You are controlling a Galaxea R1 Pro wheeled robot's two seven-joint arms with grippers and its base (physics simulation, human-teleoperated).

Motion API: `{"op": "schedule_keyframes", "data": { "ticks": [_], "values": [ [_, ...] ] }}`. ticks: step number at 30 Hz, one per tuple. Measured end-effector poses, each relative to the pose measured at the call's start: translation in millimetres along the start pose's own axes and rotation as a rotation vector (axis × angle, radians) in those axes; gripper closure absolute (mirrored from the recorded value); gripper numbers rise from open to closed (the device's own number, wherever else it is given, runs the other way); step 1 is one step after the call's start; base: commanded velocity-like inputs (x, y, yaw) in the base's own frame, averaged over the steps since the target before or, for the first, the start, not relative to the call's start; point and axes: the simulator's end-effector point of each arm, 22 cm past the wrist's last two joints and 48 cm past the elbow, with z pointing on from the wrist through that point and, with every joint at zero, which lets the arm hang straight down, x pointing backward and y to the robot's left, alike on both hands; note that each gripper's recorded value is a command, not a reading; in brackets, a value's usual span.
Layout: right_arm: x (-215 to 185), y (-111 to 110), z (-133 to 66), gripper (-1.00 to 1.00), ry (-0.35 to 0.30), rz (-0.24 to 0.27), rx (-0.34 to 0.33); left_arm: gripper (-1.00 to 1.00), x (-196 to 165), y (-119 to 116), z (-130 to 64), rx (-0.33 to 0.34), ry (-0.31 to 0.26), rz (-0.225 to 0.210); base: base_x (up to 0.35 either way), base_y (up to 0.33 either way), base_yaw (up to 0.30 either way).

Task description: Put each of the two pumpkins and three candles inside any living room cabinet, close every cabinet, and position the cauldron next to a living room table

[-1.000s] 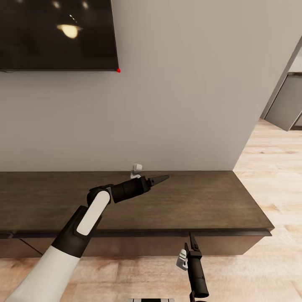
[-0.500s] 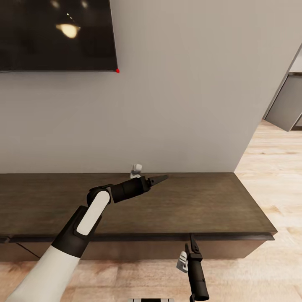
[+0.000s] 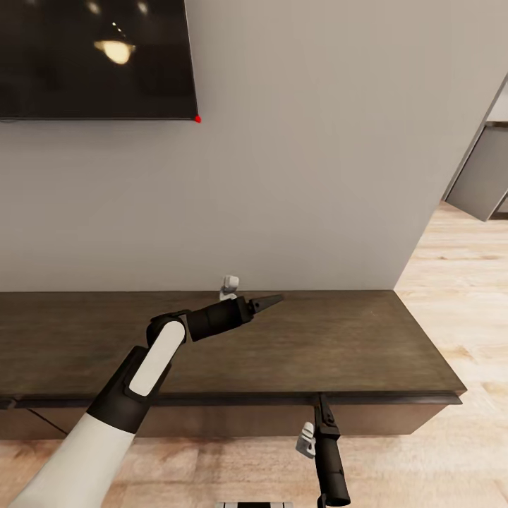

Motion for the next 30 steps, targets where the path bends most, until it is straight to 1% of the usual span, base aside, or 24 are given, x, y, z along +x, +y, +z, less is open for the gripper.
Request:
{"op": "schedule_keyframes", "data": {
  "ticks": [3, 7, 9, 12, 23, 26, 30],
  "values": [
    [0.0, 0.0, 0.0, 1.00, 0.001, 0.000, 0.000, -1.00, -0.3, -0.1, -0.1, 0.000, -0.001, 0.000, -0.031, 0.000, 0.000],
    [0.8, -9.4, 12.4, 1.00, 0.007, 0.005, 0.022, -1.00, -0.5, -0.1, -0.2, 0.000, -0.001, 0.000, -0.132, 0.000, 0.000],
    [0.9, -9.5, 12.5, 1.00, 0.007, 0.005, 0.022, -1.00, -0.9, 0.2, -0.5, 0.000, -0.002, 0.000, -0.028, 0.000, 0.000],
    [0.8, -15.4, 13.1, 1.00, 0.006, -0.001, 0.047, -1.00, -0.7, -0.2, -0.3, 0.000, -0.002, 0.000, -0.008, 0.000, 0.000],
    [0.8, -15.9, 13.1, 1.00, 0.005, 0.002, 0.049, -1.00, -0.8, -0.1, -0.4, 0.000, -0.002, 0.000, -0.001, 0.000, 0.000],
    [0.0, -16.5, 16.2, 1.00, 0.003, 0.001, 0.046, -1.00, -0.8, -0.1, -0.4, 0.000, -0.002, 0.000, -0.228, 0.000, 0.000],
    [-0.1, -16.1, 13.4, 1.00, 0.002, 0.003, 0.049, -1.00, -1.2, 0.1, -0.6, -0.001, -0.003, 0.001, -0.094, 0.000, 0.000]
  ]
}}
